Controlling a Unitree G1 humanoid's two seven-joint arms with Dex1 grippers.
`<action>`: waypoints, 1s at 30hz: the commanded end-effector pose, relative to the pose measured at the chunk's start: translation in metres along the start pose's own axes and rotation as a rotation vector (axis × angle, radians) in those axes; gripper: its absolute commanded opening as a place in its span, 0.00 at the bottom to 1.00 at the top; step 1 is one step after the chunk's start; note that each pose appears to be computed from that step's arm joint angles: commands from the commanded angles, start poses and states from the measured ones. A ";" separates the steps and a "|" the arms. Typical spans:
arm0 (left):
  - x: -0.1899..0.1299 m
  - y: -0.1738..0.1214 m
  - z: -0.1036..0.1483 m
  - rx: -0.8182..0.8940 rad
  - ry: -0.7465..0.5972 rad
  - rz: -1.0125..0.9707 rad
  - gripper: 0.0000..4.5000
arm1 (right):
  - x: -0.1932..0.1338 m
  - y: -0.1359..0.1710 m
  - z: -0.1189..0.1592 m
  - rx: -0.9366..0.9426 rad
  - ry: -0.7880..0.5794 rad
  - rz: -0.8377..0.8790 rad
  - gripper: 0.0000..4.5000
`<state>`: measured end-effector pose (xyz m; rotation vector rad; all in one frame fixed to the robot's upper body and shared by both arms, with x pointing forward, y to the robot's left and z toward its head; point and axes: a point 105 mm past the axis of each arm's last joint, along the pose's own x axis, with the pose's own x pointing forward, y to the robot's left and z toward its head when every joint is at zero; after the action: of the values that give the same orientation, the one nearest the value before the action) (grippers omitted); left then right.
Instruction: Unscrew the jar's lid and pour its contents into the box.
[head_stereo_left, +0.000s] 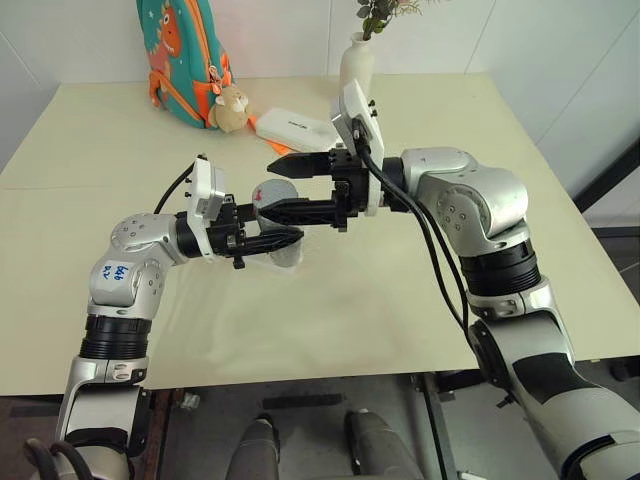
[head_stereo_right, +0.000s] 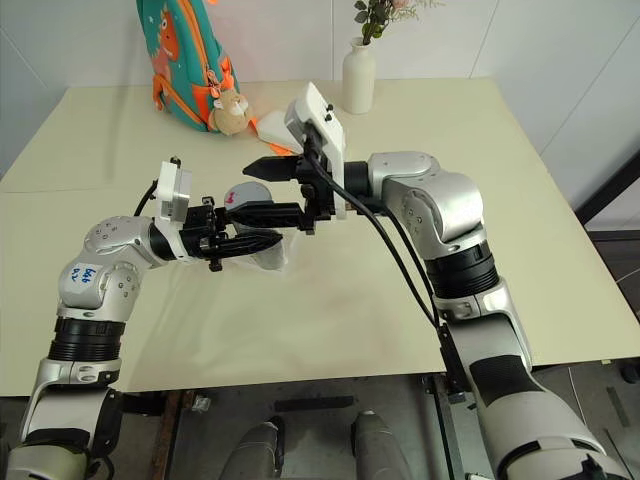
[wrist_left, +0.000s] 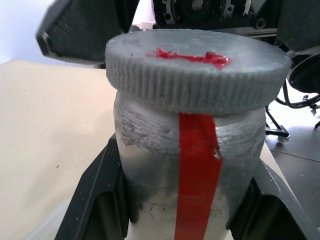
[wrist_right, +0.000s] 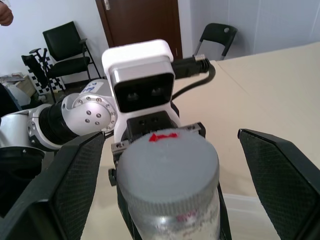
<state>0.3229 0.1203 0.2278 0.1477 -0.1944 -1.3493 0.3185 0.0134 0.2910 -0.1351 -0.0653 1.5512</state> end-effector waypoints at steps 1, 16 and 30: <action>-0.001 -0.001 0.012 0.040 -0.027 -0.001 0.43 | 0.003 0.002 0.012 -0.058 -0.014 0.018 0.99; -0.002 -0.001 0.012 0.041 -0.029 0.008 0.43 | 0.009 0.004 0.008 -0.062 -0.009 0.033 0.91; -0.004 0.000 0.011 0.042 -0.023 0.011 0.43 | 0.002 0.023 0.043 0.119 -0.257 0.121 0.57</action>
<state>0.3213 0.1221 0.2333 0.1393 -0.2219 -1.3464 0.3130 0.0221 0.2957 0.0627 -0.0424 1.5923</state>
